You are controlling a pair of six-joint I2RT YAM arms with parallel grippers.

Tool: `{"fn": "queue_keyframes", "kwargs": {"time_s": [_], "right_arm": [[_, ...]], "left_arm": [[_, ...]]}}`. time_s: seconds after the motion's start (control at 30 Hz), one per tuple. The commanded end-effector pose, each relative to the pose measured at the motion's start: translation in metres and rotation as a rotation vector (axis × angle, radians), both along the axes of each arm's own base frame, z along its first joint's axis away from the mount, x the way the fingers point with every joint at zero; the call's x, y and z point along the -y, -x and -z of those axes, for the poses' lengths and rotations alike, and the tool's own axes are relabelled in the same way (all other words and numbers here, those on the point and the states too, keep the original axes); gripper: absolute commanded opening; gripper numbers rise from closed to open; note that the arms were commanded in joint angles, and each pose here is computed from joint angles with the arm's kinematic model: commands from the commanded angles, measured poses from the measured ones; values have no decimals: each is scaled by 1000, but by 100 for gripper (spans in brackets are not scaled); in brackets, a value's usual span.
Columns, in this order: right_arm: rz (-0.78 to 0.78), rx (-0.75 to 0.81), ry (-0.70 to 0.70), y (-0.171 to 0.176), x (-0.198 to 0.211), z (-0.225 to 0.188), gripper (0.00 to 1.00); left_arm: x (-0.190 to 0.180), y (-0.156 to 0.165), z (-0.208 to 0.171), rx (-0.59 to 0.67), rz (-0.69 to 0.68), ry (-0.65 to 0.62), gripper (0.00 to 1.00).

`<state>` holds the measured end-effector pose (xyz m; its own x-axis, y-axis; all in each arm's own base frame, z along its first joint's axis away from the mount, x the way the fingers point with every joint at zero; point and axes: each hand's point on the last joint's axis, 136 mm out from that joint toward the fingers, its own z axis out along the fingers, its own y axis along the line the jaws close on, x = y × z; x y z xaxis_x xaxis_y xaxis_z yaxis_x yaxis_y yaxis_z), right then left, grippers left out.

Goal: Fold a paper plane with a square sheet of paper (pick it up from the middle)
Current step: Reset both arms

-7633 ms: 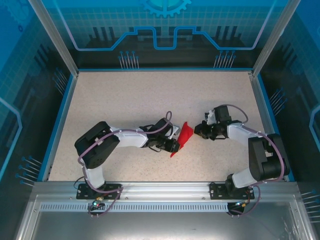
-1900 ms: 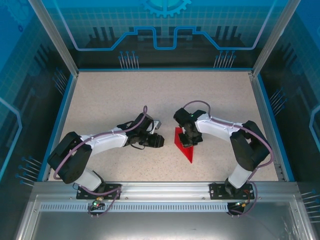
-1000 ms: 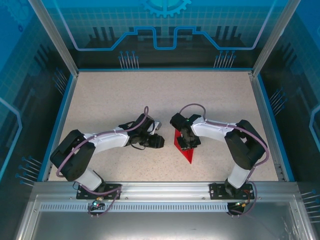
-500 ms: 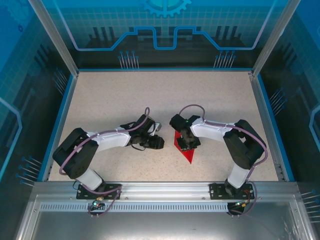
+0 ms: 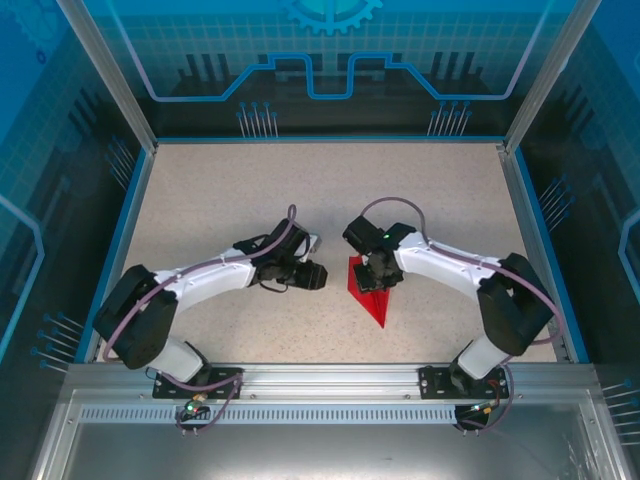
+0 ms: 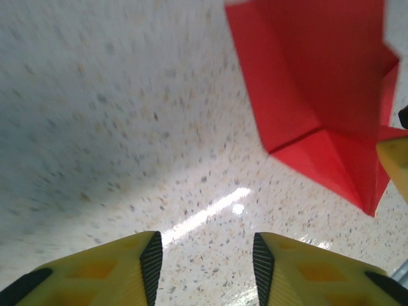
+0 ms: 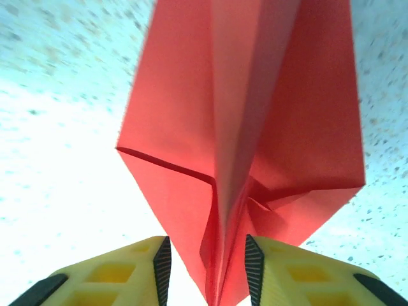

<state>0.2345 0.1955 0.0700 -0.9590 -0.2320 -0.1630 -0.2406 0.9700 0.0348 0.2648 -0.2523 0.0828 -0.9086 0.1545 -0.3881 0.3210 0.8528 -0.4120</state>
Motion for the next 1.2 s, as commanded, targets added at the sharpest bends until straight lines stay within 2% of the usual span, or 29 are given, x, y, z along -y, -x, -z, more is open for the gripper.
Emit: {"fn": "queue_keyframes", "kwargs": {"time_s": [0.0,0.13,0.33,0.43,0.5,0.63,0.83,0.97,1.17], "right_arm": [[-31,30,-65,-7,4,-24,41],[-76,162,-91,-28,20,-45,46],[-58,481,-199,-65,52,-82,70],[-5,623,-221,-76,78,-85,90],[38,692,-231,-82,94,-88,99],[146,778,-169,-95,132,-81,99],[238,870,-74,-122,169,-70,99],[245,932,-53,-136,183,-65,99],[244,927,-95,-152,187,-49,99]], "left_arm": [[-30,-16,-26,112,-30,-145,51],[-77,-36,-41,229,-164,-292,69],[-133,-64,-50,381,-332,-376,97],[-158,-74,-48,428,-387,-407,99],[-178,-79,-44,438,-429,-417,99],[-214,-85,-35,449,-515,-400,99],[-233,-100,-32,494,-567,-273,99],[-231,-111,-24,549,-545,-254,99],[-234,-123,-16,554,-549,-278,99]]}}
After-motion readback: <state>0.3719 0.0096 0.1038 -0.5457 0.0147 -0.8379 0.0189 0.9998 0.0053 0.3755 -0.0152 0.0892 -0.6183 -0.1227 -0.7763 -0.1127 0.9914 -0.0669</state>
